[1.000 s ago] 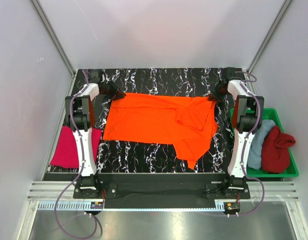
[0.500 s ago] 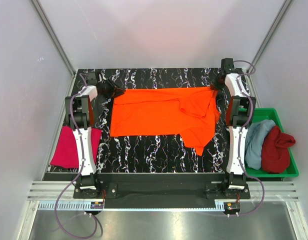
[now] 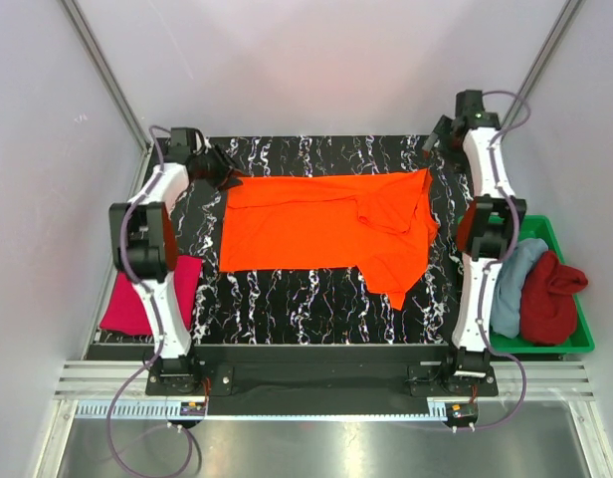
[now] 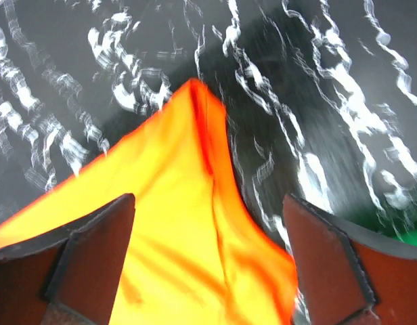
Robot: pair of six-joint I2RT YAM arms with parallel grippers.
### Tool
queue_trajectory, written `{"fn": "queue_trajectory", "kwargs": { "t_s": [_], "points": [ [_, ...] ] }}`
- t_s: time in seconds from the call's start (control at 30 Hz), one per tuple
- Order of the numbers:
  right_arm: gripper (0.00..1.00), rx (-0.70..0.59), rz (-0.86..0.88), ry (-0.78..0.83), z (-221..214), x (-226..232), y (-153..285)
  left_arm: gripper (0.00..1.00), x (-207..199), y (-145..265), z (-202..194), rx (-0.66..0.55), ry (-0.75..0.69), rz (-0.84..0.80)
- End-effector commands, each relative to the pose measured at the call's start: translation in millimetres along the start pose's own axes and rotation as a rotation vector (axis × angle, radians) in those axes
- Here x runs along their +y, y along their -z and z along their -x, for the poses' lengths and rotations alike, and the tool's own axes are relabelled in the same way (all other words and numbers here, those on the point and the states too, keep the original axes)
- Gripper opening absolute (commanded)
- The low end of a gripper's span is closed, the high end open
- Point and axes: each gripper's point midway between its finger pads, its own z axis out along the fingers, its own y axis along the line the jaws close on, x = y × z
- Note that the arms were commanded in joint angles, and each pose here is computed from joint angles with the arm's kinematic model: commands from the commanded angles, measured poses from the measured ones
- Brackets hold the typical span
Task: Fold and stack the t-shirts
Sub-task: Fold the tshirt
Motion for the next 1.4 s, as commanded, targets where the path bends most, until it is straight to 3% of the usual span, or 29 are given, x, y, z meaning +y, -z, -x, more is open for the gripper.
{"fn": "queue_trajectory", "kwargs": {
  "t_s": [0.0, 0.2, 0.27, 0.37, 0.47, 0.53, 0.67, 0.7, 0.87, 0.9, 0.97, 1.37],
  "points": [
    [1.0, -0.042, 0.061, 0.079, 3, 5, 106, 0.45, -57, 81, -28, -0.101, -0.197, -0.018],
    [1.0, 0.008, 0.107, 0.2, -71, 16, 174, 0.49, -32, 122, -137, -0.035, -0.275, 0.034],
    [1.0, 0.041, 0.23, 0.236, -97, 34, 194, 0.5, -20, 128, -162, -0.015, -0.262, 0.044],
    [1.0, 0.128, 0.334, 0.088, -142, 27, 210, 0.49, -2, 141, -205, 0.014, -0.24, 0.039],
    [0.99, 0.27, 0.519, 0.086, -200, 31, 215, 0.47, 12, 155, -235, 0.023, -0.22, 0.014],
    [0.88, 0.388, 0.516, 0.081, -248, 20, 206, 0.46, 22, 162, -254, 0.032, -0.191, -0.002],
    [0.53, 0.499, 0.508, 0.168, -319, 15, 199, 0.43, 36, 171, -280, 0.065, -0.162, -0.015],
    [0.36, 0.517, 0.504, 0.177, -336, 12, 196, 0.43, 40, 174, -286, 0.071, -0.151, -0.016],
    [0.17, 0.518, 0.452, 0.206, -351, -3, 178, 0.43, 45, 178, -297, 0.082, -0.122, -0.035],
    [0.07, 0.523, 0.439, 0.214, -352, -4, 173, 0.43, 46, 179, -299, 0.091, -0.123, -0.034],
    [0.01, 0.534, 0.433, 0.218, -354, -3, 168, 0.43, 46, 179, -298, 0.089, -0.123, -0.031],
    [0.0, 0.587, 0.362, 0.272, -360, 11, 121, 0.42, 35, 172, -287, 0.122, -0.148, -0.005]
  ]
}}
